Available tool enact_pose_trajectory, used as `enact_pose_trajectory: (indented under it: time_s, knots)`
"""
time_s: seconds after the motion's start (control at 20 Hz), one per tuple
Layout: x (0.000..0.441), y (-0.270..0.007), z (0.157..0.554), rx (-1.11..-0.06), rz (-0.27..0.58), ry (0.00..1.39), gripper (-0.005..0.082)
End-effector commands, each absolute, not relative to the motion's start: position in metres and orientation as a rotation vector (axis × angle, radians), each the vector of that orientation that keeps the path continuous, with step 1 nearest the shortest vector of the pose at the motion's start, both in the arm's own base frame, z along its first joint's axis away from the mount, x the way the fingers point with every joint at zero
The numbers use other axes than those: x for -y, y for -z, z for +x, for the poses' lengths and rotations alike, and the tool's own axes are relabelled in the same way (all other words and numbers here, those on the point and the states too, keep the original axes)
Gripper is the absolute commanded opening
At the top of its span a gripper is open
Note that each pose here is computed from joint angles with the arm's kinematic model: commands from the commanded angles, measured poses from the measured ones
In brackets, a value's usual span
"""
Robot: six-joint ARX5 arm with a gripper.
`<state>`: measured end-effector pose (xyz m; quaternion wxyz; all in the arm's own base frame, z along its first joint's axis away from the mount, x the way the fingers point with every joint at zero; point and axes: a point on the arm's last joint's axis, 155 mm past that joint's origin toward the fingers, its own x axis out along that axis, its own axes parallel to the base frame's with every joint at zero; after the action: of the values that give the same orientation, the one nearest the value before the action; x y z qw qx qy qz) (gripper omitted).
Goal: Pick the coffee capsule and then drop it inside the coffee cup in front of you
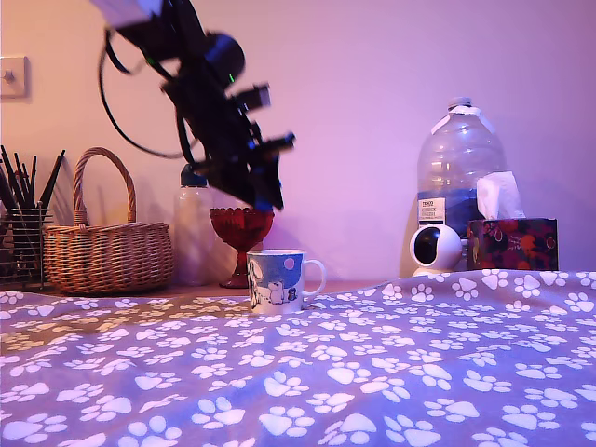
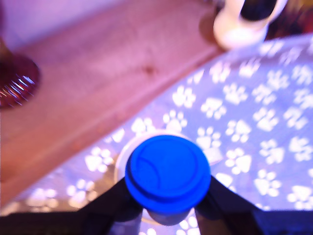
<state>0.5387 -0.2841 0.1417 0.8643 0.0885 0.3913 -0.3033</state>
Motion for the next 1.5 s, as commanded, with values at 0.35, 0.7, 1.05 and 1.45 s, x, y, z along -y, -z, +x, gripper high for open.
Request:
enact_pose_trajectory:
  time_s: [0.35, 0.7, 1.05, 1.45]
  knots:
    - [0.281, -0.094, 0.539, -0.924, 0.225, 0.608, 0.0163]
    - [0.28, -0.086, 0.532, -0.961, 0.228, 0.613, 0.0163]
    - [0.285, -0.084, 0.527, -0.973, 0.234, 0.621, 0.0163]
    - [0.285, -0.088, 0.53, -0.957, 0.233, 0.62, 0.0167]
